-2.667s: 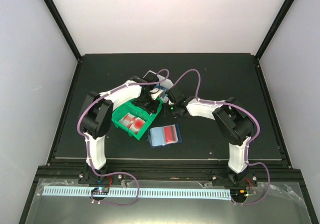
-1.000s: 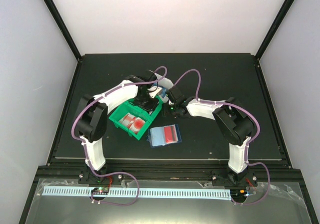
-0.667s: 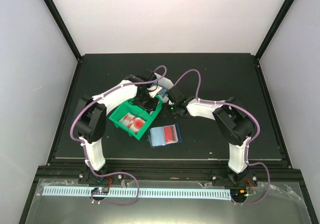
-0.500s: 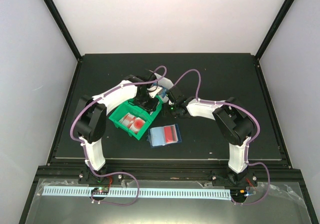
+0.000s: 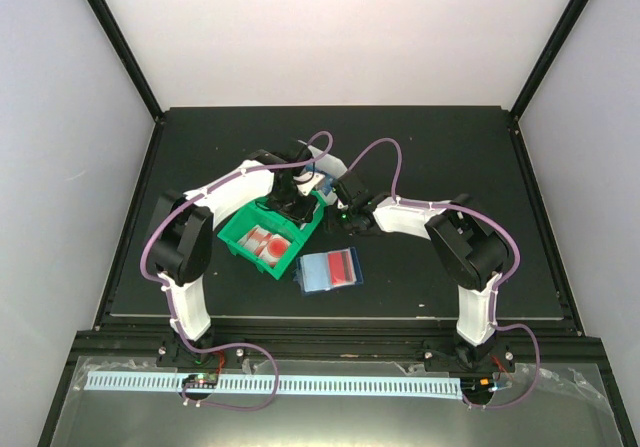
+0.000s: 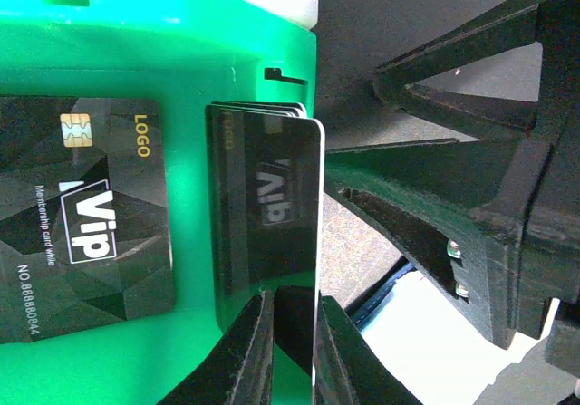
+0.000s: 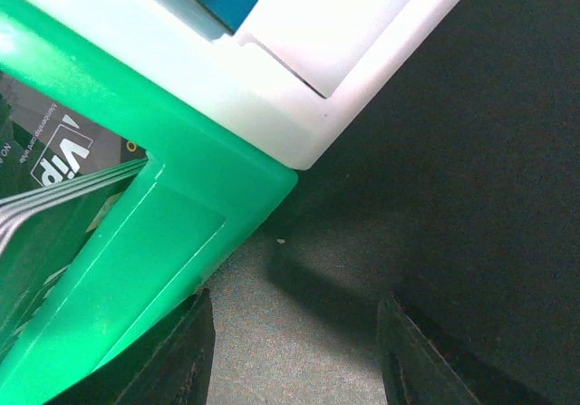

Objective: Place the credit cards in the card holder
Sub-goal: Pick up the credit card from the storage box.

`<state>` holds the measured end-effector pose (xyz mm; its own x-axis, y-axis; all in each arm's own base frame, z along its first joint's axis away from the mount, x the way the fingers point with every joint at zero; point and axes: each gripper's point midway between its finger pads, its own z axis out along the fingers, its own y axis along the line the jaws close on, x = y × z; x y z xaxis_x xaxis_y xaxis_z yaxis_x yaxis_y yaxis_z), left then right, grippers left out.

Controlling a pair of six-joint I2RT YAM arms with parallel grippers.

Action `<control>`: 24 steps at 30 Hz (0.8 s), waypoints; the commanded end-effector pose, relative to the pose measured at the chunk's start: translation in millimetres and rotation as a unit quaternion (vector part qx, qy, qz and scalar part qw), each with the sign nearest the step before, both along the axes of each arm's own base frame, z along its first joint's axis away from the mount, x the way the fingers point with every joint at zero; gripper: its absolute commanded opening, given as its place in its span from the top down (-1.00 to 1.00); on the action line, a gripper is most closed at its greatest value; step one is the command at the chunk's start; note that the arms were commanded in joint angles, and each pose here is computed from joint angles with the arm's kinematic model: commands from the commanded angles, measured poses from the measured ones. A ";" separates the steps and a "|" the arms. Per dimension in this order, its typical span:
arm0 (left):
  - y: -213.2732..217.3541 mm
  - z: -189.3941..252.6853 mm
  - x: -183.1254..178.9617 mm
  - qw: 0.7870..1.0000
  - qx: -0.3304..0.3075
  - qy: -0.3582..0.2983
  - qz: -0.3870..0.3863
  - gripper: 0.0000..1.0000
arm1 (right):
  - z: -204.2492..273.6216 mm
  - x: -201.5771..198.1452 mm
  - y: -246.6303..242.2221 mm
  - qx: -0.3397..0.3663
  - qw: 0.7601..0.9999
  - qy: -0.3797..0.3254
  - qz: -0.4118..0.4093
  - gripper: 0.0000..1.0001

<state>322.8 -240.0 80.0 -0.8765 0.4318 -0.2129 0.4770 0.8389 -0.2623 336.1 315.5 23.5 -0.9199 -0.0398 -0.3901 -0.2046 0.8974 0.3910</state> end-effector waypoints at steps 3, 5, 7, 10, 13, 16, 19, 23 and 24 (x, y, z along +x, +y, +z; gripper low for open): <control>-13.5 3.6 -14.2 0.999 -0.035 0.025 -0.018 0.72 | -29.4 -19.9 -16.6 -0.036 0.998 0.046 -0.004 -0.03; -13.5 3.0 -14.4 0.999 -0.036 0.027 -0.019 0.72 | -29.5 -19.5 -16.5 -0.037 0.998 0.046 -0.003 -0.03; -13.5 1.1 -15.8 0.999 -0.035 0.030 -0.020 0.73 | -29.4 -19.7 -16.4 -0.036 0.998 0.046 -0.002 -0.03; -13.2 0.8 -16.6 0.999 -0.035 0.031 -0.021 0.75 | -29.8 -19.6 -16.3 -0.037 0.998 0.046 -0.002 -0.03; -13.5 1.8 -16.9 0.999 -0.037 0.031 -0.021 0.75 | -30.7 -19.6 -16.3 -0.037 0.998 0.048 -0.002 -0.03; -14.5 3.7 -17.6 0.998 -0.041 0.031 -0.022 0.69 | -30.8 -19.5 -15.8 -0.036 0.998 0.048 -0.001 -0.04; -14.6 3.9 -18.5 0.998 -0.043 0.033 -0.022 0.65 | -30.9 -19.5 -15.6 -0.036 0.998 0.048 -0.001 -0.04; -15.0 3.9 -19.4 0.998 -0.044 0.034 -0.023 0.65 | -31.5 -20.0 -15.7 -0.037 0.998 0.048 -0.001 -0.04; -15.2 4.1 -19.5 0.998 -0.045 0.034 -0.023 0.67 | -31.6 -20.4 -15.8 -0.037 0.998 0.049 -0.001 -0.03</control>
